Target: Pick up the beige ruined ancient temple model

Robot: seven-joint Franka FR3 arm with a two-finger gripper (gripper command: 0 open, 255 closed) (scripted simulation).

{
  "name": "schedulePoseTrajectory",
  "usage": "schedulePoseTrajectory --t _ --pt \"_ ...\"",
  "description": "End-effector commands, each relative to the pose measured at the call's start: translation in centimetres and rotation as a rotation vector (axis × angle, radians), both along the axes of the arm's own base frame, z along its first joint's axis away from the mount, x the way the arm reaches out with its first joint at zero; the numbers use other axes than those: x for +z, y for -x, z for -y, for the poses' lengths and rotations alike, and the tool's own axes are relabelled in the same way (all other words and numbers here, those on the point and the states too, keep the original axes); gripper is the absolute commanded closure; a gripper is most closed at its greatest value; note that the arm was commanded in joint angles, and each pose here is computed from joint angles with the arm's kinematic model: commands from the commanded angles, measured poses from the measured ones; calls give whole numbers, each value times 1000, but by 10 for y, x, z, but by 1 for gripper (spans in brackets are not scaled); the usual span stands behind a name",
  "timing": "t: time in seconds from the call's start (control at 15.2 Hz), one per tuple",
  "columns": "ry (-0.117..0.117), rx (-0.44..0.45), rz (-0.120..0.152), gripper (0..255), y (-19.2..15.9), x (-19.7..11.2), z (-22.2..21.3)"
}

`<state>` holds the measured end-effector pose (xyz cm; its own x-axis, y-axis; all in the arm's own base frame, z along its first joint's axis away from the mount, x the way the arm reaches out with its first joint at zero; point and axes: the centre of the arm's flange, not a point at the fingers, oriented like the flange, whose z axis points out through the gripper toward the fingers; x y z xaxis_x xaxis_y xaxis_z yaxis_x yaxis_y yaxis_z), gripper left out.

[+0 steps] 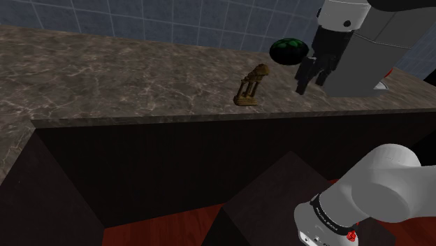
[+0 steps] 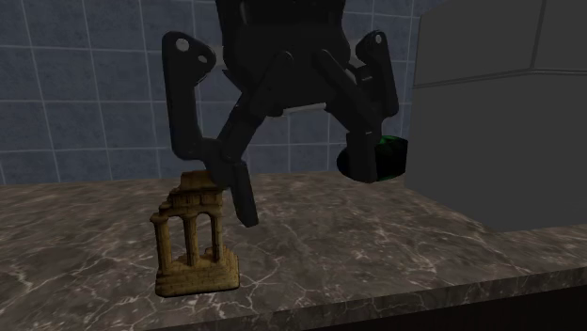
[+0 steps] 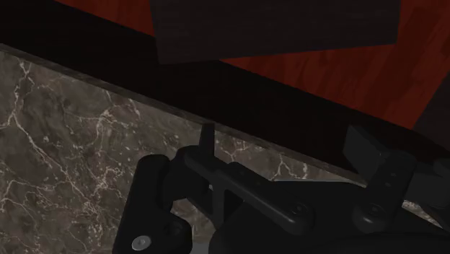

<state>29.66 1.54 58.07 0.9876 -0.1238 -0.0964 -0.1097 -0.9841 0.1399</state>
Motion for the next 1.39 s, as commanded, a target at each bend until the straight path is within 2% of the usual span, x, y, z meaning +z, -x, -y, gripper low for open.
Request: schedulePoseTrajectory --t 0.0,0.4,0.86,1.32 --pt "0 0 0 0 0 0 0" --pt "11 -258 117 0 -64 2 -15" --pt "24 -549 250 0 -138 13 -11" --pt "24 -549 250 0 -138 -24 -11"
